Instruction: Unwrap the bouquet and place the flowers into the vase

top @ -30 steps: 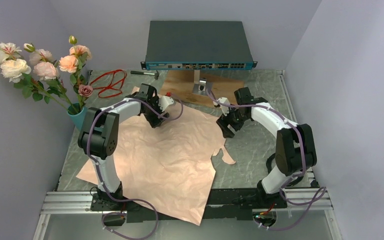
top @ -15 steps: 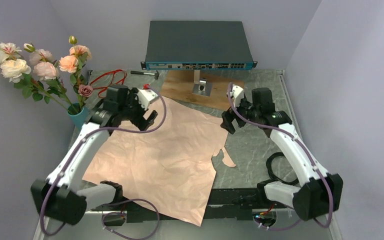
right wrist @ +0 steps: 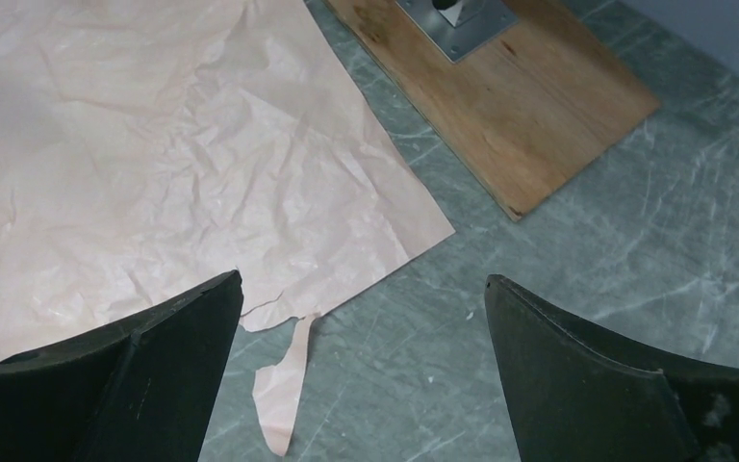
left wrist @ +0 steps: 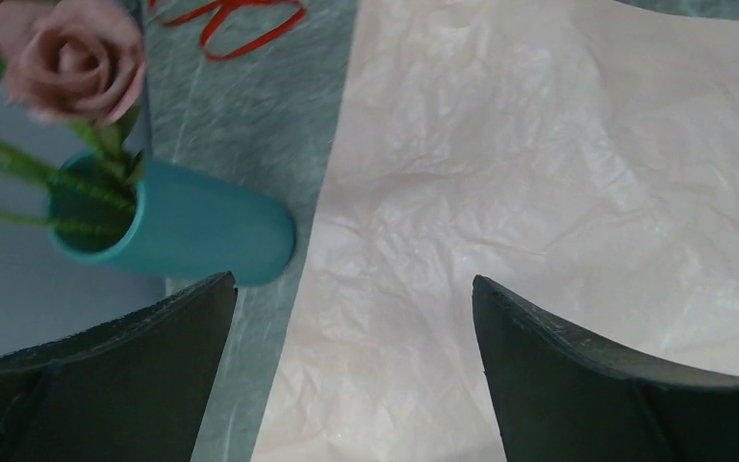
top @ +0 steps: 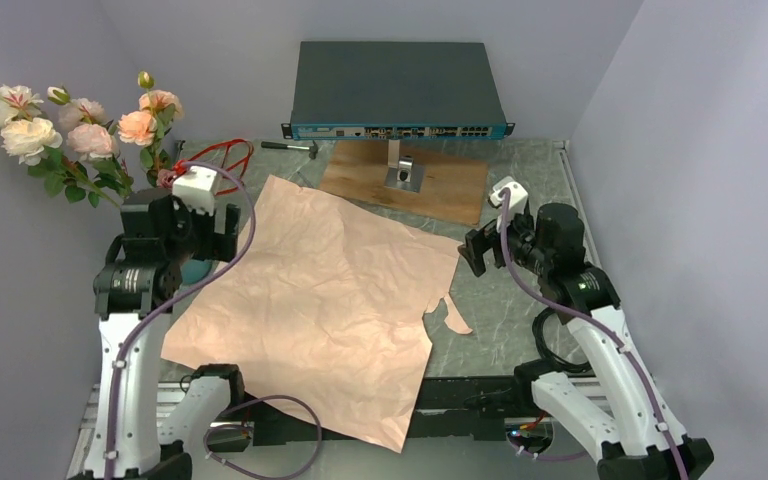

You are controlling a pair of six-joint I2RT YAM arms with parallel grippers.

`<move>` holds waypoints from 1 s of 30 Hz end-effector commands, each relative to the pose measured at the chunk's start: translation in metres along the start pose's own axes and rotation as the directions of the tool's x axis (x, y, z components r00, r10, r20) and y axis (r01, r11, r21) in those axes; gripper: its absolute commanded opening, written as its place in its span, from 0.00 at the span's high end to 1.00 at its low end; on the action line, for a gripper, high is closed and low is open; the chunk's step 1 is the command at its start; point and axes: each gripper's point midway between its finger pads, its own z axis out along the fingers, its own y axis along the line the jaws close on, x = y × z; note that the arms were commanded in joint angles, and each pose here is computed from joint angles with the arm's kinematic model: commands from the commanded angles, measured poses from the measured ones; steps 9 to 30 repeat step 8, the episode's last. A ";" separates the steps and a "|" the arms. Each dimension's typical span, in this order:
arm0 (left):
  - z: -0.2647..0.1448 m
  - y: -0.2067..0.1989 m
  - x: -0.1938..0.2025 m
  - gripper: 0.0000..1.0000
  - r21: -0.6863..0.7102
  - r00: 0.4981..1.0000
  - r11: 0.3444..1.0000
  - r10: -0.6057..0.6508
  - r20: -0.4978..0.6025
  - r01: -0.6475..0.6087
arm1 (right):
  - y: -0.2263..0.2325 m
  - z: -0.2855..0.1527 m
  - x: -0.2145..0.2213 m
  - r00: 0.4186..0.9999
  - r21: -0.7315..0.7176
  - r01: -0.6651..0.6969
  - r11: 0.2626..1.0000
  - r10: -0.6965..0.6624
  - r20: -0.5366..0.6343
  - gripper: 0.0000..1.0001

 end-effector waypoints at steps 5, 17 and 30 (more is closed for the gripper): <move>-0.022 0.016 0.029 0.01 -0.133 0.994 0.986 -0.109 -0.029 0.104 | -0.003 -0.013 0.011 0.999 0.075 -0.047 0.996 0.046 0.013 0.00; -0.024 0.019 0.029 0.01 -0.150 0.993 0.983 -0.114 -0.033 0.108 | -0.005 -0.016 0.012 1.000 0.085 -0.027 0.996 0.027 0.009 0.00; -0.024 0.019 0.029 0.01 -0.150 0.993 0.983 -0.114 -0.033 0.108 | -0.005 -0.016 0.012 1.000 0.085 -0.027 0.996 0.027 0.009 0.00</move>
